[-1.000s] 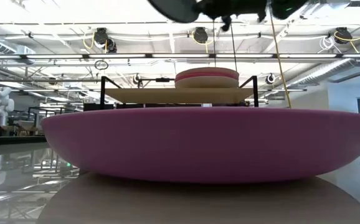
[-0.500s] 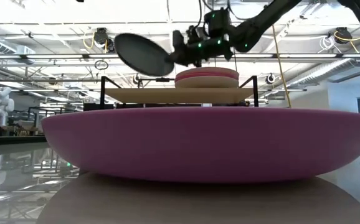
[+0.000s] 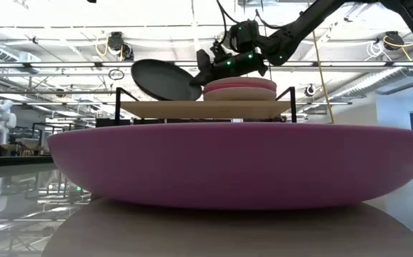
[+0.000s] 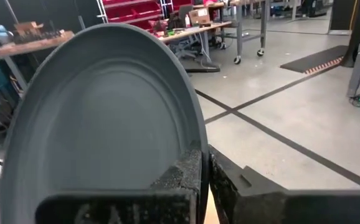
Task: Place and stack plates onto a shelf
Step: Put the right black plate on the shelf, then stack the top violet plate on top of the black plate on the shelf
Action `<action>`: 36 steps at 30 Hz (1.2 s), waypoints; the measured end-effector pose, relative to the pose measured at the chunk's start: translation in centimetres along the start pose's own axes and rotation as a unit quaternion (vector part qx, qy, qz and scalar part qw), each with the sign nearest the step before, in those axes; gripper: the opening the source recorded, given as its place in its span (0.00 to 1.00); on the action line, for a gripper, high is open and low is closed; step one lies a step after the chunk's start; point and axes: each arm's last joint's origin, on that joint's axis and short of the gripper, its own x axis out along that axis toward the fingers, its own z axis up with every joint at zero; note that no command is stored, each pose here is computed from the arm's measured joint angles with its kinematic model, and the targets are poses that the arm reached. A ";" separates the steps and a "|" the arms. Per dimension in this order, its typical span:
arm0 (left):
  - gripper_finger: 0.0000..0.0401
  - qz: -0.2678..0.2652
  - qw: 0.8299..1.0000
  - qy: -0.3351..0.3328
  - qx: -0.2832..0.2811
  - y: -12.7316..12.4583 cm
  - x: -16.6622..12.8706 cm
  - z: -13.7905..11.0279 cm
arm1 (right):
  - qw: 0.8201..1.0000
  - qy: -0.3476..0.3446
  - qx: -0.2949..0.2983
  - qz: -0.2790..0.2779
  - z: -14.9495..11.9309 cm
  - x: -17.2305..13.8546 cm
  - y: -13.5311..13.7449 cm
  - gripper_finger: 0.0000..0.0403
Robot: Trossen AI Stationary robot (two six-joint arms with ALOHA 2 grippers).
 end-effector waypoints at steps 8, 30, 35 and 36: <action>0.40 0.000 1.000 0.000 -0.005 0.0 0.0 0.0 | 0.999 0.014 -0.010 -0.030 -0.3 0.0 -0.4 0.02; 0.40 -0.002 1.000 0.006 -0.001 -0.1 0.0 -0.2 | 0.999 0.019 -0.023 -0.022 0.1 -0.4 -0.2 0.08; 0.40 -0.005 0.999 0.024 -0.030 -0.2 0.0 -0.6 | 0.994 -0.020 -0.063 0.081 3.7 -2.7 1.7 0.08; 0.40 -0.006 0.999 0.031 -0.025 -0.2 0.0 -0.7 | 0.992 -0.028 -0.069 0.100 4.5 -3.4 2.2 0.08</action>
